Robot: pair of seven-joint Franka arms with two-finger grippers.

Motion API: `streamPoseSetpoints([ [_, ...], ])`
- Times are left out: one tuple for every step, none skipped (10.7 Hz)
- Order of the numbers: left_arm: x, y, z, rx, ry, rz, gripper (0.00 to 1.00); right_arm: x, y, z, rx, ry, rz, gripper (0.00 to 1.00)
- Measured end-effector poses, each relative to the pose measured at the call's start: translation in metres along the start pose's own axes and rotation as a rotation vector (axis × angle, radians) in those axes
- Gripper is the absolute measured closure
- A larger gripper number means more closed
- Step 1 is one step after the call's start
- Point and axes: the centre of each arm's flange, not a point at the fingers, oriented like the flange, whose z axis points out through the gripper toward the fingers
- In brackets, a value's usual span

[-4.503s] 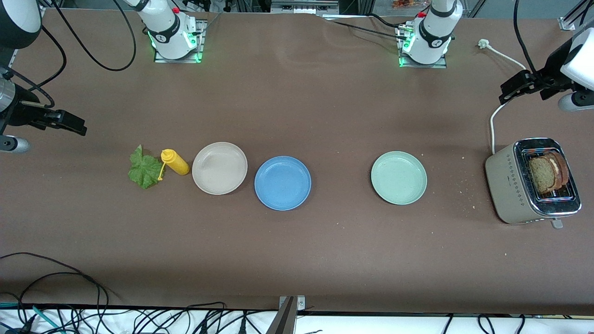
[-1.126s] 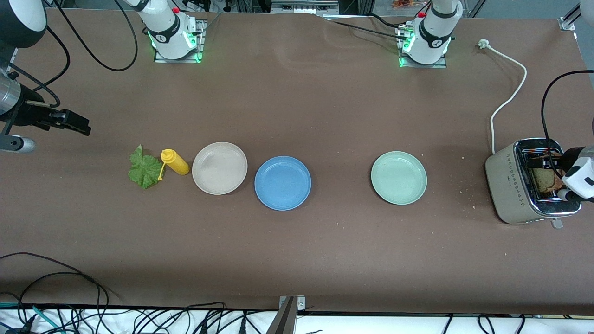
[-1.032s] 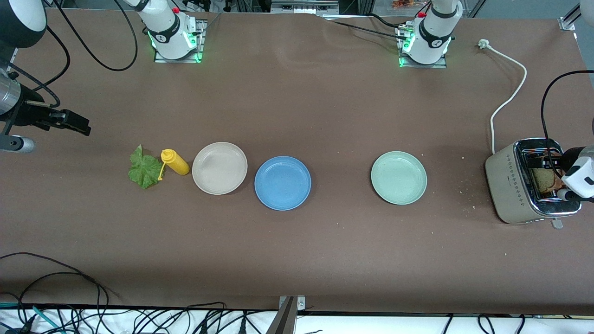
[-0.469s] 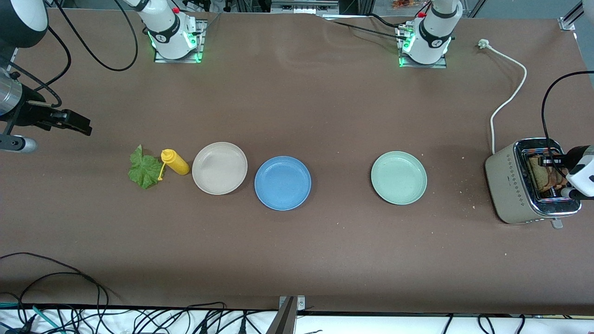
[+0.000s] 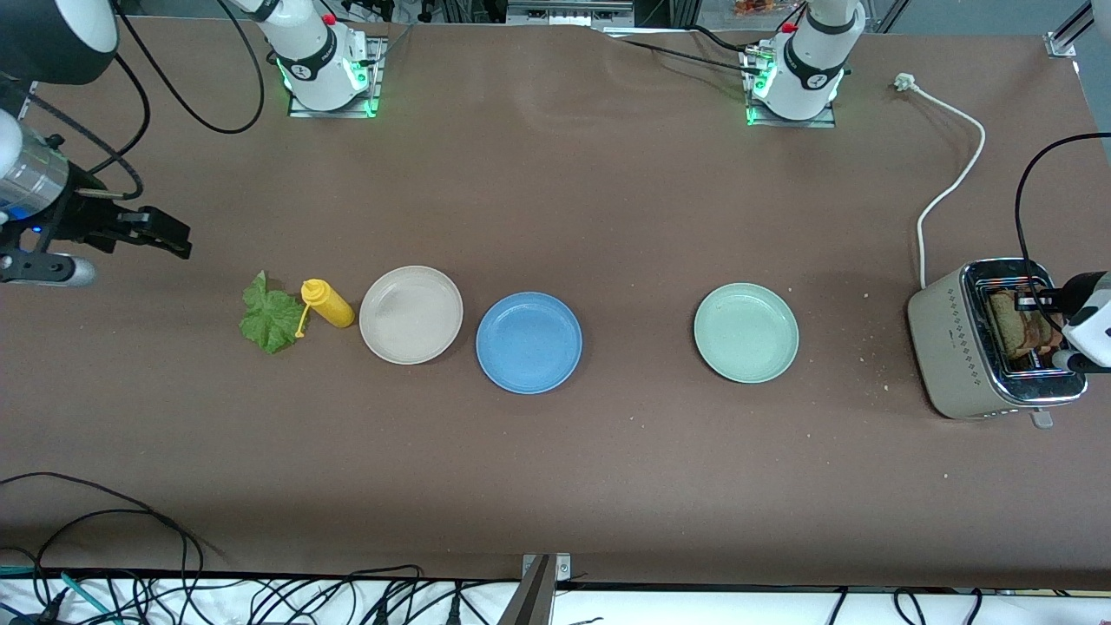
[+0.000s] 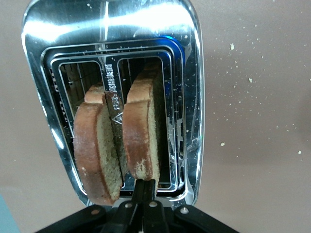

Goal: Make sandwich in blue plate with both arms
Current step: 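Grasp the outer bread slice with the left gripper, then lift the bread slice out of the toaster with the left gripper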

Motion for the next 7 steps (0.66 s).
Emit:
streamPoseSetpoints([
  [0.000,0.001,0.000,0.000,0.000,0.002,0.98,-0.001,-0.004,0.000,0.000,0.001,-0.004,0.00],
  [0.001,0.003,-0.002,0.001,0.003,0.006,0.98,0.000,-0.003,0.000,0.000,0.001,-0.002,0.00],
  [0.001,0.007,-0.008,0.002,0.014,0.011,0.98,0.000,-0.002,0.000,0.000,0.001,0.001,0.00],
  [-0.002,0.010,-0.018,0.004,0.022,0.015,0.98,0.000,-0.001,-0.001,0.000,0.001,0.002,0.00],
  [-0.009,0.012,-0.035,0.008,0.035,0.016,0.98,0.000,-0.001,-0.001,0.000,0.003,0.003,0.00],
  [-0.022,0.016,-0.058,0.011,0.046,0.017,0.99,0.000,0.000,-0.001,0.000,0.004,0.004,0.00],
  [-0.041,0.018,-0.086,0.018,0.062,0.025,0.99,0.000,-0.001,-0.001,0.000,0.004,0.004,0.00],
])
